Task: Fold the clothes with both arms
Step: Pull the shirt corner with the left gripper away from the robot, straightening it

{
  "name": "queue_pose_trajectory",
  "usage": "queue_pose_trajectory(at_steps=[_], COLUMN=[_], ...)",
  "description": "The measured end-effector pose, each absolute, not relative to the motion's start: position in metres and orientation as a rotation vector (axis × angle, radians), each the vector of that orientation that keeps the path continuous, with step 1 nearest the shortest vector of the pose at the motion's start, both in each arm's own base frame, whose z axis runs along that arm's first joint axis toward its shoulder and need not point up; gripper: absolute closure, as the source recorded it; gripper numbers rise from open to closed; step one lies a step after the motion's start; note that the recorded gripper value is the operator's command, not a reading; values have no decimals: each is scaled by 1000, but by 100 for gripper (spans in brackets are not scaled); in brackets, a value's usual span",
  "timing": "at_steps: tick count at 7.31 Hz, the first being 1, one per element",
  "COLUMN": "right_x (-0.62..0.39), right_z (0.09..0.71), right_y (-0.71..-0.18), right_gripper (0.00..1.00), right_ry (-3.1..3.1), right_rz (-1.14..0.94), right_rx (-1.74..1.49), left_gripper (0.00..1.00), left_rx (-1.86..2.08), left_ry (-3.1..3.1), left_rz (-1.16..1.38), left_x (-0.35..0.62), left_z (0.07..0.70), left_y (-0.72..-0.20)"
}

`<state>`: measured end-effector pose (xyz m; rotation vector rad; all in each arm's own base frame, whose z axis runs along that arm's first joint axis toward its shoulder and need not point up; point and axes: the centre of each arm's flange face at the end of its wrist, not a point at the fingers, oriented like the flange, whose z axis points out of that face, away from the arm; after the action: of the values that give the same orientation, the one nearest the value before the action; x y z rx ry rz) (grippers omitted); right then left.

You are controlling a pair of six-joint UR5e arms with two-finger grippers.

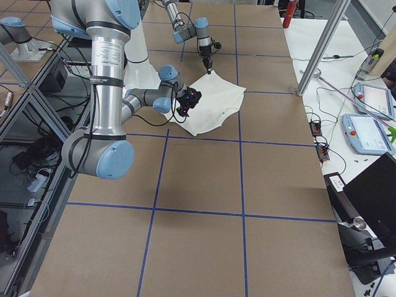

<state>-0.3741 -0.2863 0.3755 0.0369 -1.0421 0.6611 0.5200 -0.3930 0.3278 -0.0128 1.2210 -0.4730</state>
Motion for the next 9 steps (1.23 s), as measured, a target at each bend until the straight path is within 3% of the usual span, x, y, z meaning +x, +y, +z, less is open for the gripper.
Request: queue_pose_trajectory(at_steps=[3,7,8,9], right_x=[-377,-391,-395,-406], right_z=[379,346,339,331], right_y=[-289,-298,-299,-303], right_gripper=[0,0,0,0], right_ry=[-1036,-1110,-1123,-1137], right_rz=[666,676,676,681], right_rx=[44,46,44,40], left_gripper=[100,100,63,62], left_rx=[98,274,290,301], left_ry=[1206,1140,1151,1161], left_rz=[-497,-558,-561,-561], left_x=[486,494,500,500], left_z=[330,295,287,280], left_y=[-453,-636,-654,-663])
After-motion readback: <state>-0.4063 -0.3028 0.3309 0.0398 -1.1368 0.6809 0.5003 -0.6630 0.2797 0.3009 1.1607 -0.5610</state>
